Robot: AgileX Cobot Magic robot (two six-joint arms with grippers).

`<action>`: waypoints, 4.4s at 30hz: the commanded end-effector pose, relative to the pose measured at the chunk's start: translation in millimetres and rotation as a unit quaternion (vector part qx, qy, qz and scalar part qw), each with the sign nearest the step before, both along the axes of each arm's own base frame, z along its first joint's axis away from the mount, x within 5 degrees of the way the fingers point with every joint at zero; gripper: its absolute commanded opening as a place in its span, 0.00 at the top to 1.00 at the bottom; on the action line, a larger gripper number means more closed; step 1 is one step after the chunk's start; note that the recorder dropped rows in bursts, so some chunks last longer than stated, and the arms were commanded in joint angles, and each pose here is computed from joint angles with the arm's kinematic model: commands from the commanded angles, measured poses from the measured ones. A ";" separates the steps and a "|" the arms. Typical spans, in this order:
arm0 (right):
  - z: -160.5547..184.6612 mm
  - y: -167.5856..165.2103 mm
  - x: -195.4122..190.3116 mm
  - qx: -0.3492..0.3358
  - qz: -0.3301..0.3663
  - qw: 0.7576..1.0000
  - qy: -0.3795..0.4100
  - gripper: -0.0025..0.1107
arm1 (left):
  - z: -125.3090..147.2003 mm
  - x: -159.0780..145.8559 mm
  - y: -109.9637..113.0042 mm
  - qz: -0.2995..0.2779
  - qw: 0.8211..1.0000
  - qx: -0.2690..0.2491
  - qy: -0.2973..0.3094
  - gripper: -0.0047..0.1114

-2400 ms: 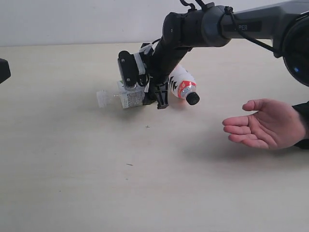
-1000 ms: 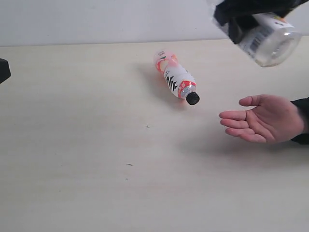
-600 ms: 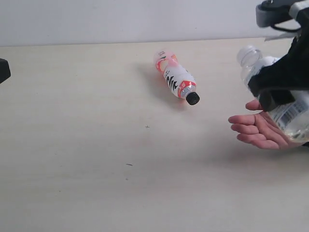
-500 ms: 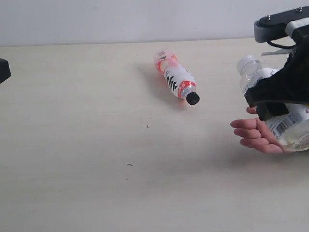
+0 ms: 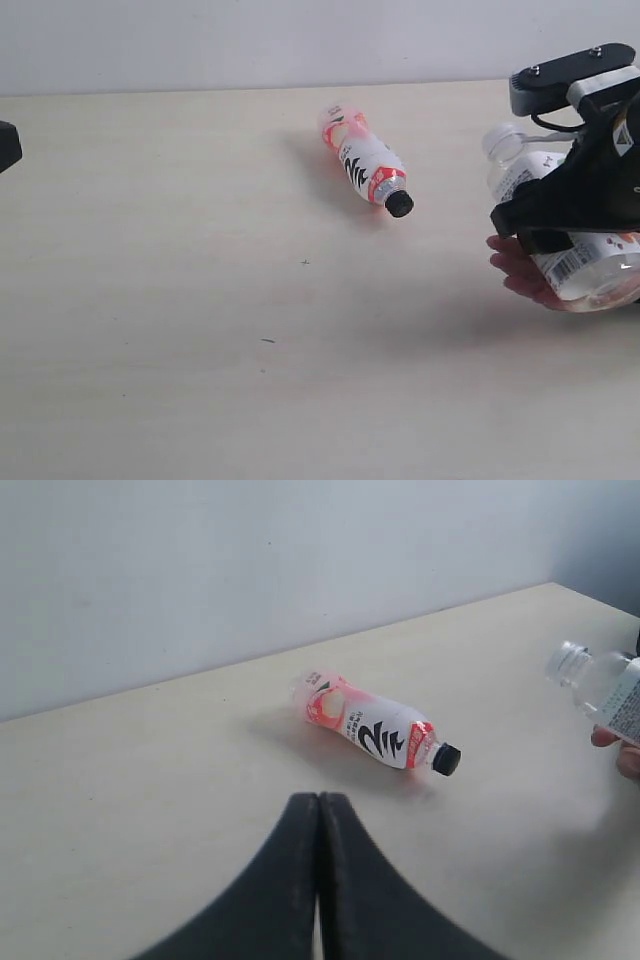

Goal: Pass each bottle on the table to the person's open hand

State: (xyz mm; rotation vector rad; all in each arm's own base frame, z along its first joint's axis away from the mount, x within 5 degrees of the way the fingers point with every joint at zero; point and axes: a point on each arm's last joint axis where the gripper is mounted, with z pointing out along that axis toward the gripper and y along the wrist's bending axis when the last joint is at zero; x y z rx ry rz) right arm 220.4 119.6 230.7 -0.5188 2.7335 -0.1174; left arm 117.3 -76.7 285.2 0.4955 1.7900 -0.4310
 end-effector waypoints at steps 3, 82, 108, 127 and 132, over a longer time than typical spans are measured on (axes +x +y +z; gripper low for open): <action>-5.2 1.9 5.1 0.009 -0.012 1.000 -0.007 0.89 | -0.1 -0.6 0.7 0.000 1.000 0.001 -0.004 0.95; -0.3 140.0 185.3 0.080 0.153 0.984 -0.037 0.28 | -0.1 -0.6 0.7 0.000 1.000 0.001 -0.004 0.95; -93.0 149.1 210.5 0.051 0.150 0.987 0.028 0.71 | -0.1 -0.6 0.7 0.000 1.000 0.001 -0.004 0.95; 89.4 109.3 150.6 0.074 0.125 0.989 -0.005 0.98 | -0.1 -0.6 0.7 0.000 1.000 0.001 -0.004 0.95; 126.5 93.3 124.7 0.089 0.126 0.987 -0.036 0.98 | -0.1 -0.6 0.7 0.000 1.000 0.001 -0.004 0.95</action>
